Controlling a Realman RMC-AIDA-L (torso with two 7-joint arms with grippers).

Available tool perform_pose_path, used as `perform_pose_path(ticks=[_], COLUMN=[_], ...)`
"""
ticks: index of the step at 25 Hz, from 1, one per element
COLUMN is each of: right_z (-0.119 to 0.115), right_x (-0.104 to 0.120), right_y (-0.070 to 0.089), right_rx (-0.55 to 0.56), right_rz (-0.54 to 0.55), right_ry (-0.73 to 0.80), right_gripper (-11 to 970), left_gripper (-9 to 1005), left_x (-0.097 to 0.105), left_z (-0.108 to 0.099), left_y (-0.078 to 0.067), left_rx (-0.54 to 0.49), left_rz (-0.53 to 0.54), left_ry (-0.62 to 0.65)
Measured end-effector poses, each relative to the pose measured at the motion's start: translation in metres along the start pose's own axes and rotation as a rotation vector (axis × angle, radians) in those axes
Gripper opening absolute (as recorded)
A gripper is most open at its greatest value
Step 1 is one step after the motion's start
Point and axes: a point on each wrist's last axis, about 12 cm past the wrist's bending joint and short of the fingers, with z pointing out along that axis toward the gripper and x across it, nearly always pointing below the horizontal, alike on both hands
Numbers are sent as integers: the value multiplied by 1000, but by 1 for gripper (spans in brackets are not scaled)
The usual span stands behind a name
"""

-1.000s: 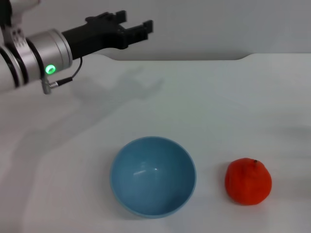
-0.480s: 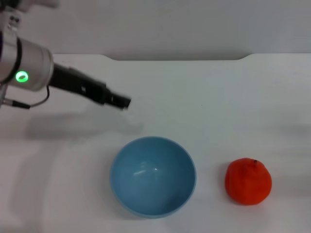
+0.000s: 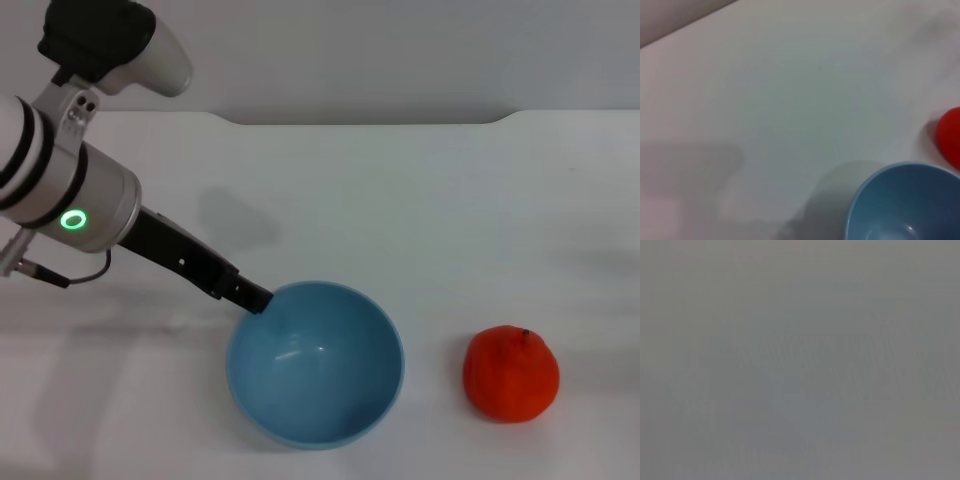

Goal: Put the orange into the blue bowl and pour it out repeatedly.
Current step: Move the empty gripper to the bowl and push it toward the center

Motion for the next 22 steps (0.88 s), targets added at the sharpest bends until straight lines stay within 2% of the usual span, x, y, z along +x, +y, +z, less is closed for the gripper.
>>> perform_pose_path(ticks=[11,22], right_z=[-1,-4], right_x=[0,1], right_y=[0,-3], right_rx=[2,13], right_rz=[0,0], right_ry=[0,4], right_gripper=[468,468], left_gripper=[797,774], left_x=[-2,-2], left_z=[30,59], left_y=[9,7], left_rx=[20,29], left_rz=[-54,-42], left_ry=[47,120])
